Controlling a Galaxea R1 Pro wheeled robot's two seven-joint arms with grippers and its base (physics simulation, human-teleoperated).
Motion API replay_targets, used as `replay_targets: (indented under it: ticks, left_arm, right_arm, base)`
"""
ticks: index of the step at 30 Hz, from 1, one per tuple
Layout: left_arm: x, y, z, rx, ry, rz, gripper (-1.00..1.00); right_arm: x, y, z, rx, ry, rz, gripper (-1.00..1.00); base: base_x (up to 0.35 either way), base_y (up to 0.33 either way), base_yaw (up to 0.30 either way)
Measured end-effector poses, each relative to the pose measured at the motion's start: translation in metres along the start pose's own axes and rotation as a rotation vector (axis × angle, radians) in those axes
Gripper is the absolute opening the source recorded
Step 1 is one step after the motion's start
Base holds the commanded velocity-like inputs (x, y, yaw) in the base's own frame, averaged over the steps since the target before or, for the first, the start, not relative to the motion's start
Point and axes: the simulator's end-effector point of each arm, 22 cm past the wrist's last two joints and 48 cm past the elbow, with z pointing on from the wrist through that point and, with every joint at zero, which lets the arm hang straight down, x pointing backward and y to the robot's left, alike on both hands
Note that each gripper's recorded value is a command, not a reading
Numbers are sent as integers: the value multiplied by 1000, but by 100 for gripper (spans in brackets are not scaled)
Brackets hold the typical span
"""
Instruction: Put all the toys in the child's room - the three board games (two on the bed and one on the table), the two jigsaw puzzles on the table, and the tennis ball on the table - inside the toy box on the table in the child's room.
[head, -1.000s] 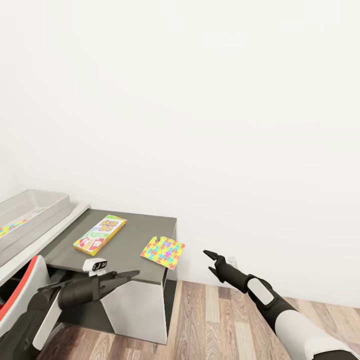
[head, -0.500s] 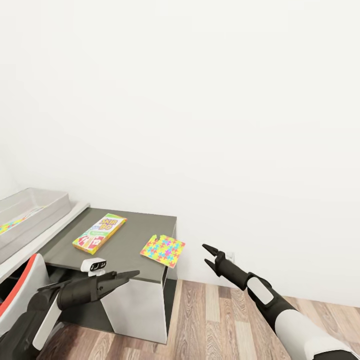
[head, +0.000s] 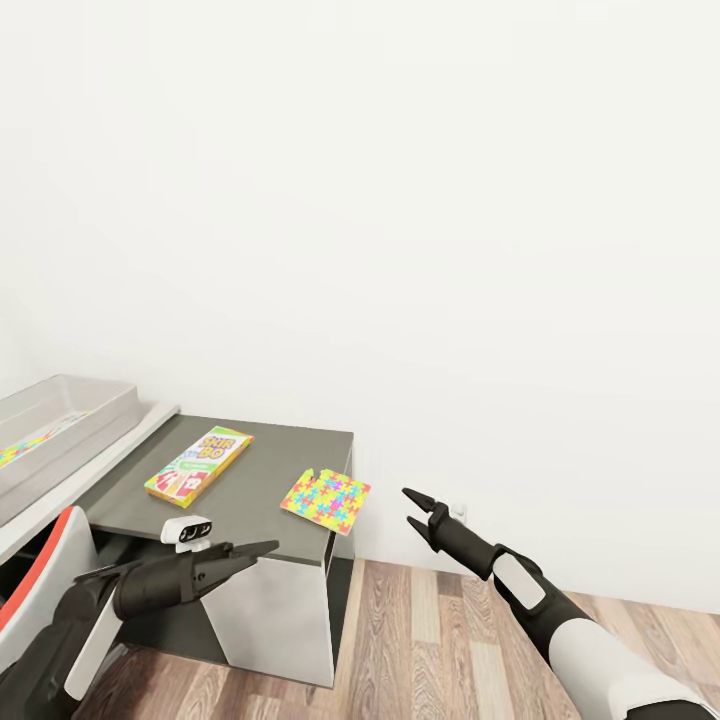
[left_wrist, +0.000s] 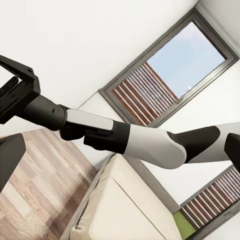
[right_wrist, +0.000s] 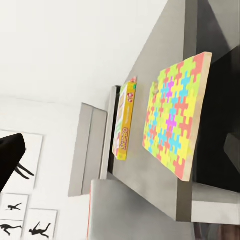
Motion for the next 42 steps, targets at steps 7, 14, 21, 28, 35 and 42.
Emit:
replay_targets:
  ticks: [7, 14, 21, 28, 35, 42]
  left_arm:
    - [-1, 0, -1, -1, -3, 1, 100]
    - [-7, -2, -5, -6, -20, 12, 100]
    - [-9, -3, -6, -6, -24, 18, 100]
    - [-9, -4, -6, -6, -24, 18, 100]
    - [-8, -7, -5, 8, -23, 18, 100]
    - [-6, -8, -5, 26, -22, 21, 100]
  right_arm:
    - [0, -1, 0, 4, 0, -4, 100]
    - [1, 2, 1, 2, -1, -6, 100]
    - [0, 4, 1, -1, -2, -10, 100]
    - [0, 4, 1, -1, -2, -11, 100]
    - [-1, 4, 0, 0, -4, -11, 100]
    - [-1, 1, 1, 0, -4, -11, 100]
  base:
    - [48, 33, 1]
    - [28, 20, 129]
    - [3, 2, 97]
    - [48, 0, 40]
    - [21, 0, 62]
    - [2, 0, 7]
